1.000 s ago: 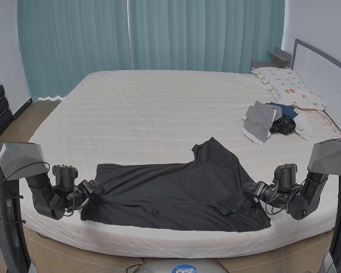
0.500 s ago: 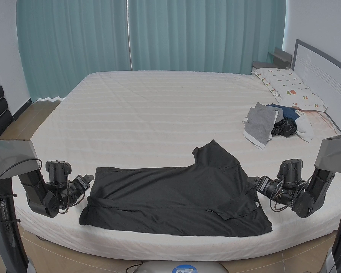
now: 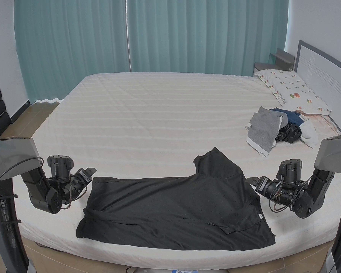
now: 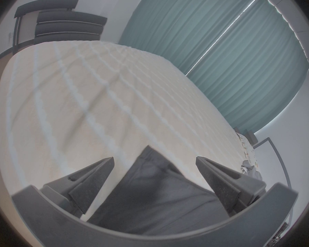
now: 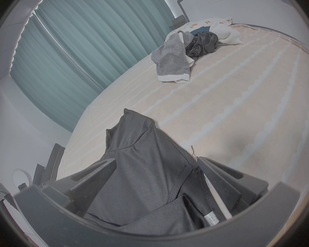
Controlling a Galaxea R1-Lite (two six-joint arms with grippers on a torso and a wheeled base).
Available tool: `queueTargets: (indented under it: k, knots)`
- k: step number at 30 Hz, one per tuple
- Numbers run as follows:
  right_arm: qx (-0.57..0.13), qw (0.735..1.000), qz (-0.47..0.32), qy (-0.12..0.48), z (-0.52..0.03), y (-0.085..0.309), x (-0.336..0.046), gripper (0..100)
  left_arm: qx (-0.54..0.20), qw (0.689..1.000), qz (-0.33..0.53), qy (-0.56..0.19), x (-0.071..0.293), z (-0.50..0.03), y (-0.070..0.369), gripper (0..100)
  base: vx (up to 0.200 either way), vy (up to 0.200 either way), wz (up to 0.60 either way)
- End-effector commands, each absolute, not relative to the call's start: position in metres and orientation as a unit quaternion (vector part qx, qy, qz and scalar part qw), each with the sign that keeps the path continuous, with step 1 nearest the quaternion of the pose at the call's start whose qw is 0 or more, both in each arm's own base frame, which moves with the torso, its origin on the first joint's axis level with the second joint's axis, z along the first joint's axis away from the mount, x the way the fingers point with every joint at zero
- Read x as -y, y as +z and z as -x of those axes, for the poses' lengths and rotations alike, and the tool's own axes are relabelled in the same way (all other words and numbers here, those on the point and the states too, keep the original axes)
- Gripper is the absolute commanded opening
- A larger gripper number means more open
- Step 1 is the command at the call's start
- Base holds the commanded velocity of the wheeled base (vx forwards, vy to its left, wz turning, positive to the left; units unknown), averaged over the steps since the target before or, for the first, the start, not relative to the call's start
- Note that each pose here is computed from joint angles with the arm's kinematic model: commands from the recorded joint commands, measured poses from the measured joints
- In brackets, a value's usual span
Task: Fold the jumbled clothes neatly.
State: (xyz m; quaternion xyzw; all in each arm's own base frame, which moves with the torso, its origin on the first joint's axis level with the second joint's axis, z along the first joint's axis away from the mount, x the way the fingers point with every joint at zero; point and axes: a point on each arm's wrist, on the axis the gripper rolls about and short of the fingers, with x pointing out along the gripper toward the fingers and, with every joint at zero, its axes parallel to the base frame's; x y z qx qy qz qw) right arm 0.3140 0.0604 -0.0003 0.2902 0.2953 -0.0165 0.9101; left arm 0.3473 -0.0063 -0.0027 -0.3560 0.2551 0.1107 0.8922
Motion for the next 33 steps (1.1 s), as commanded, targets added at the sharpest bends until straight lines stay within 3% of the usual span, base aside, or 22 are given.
queueTargets:
  k: [1, 12, 29, 30, 33]
  knots:
    - [-0.296, 0.910, -0.290, -0.017, -0.314, 0.000, -0.060, 100, -0.237, 0.900, 0.353, 0.099, 0.010, -0.370, -0.006, 100, 0.000, 0.000, 0.00]
    - [-0.310, 0.907, -0.284, -0.024, -0.308, -0.007, -0.059, 100, -0.237, 0.912, 0.328, 0.074, 0.011, -0.413, -0.040, 100, 0.000, 0.000, 0.00]
    - [-0.298, 0.916, -0.269, -0.008, -0.318, -0.005, -0.062, 100, -0.265, 0.906, 0.323, 0.062, 0.012, -0.405, -0.052, 100, 0.000, 0.000, 0.00]
    - [-0.297, 0.916, -0.270, -0.006, -0.324, -0.007, -0.063, 100, -0.266, 0.906, 0.324, 0.063, 0.011, -0.403, -0.053, 0, 0.000, 0.000, 0.00]
    - [-0.301, 0.915, -0.270, -0.003, -0.334, -0.012, -0.066, 100, -0.254, 0.909, 0.325, 0.064, 0.010, -0.403, -0.049, 0, 0.000, 0.000, 0.00]
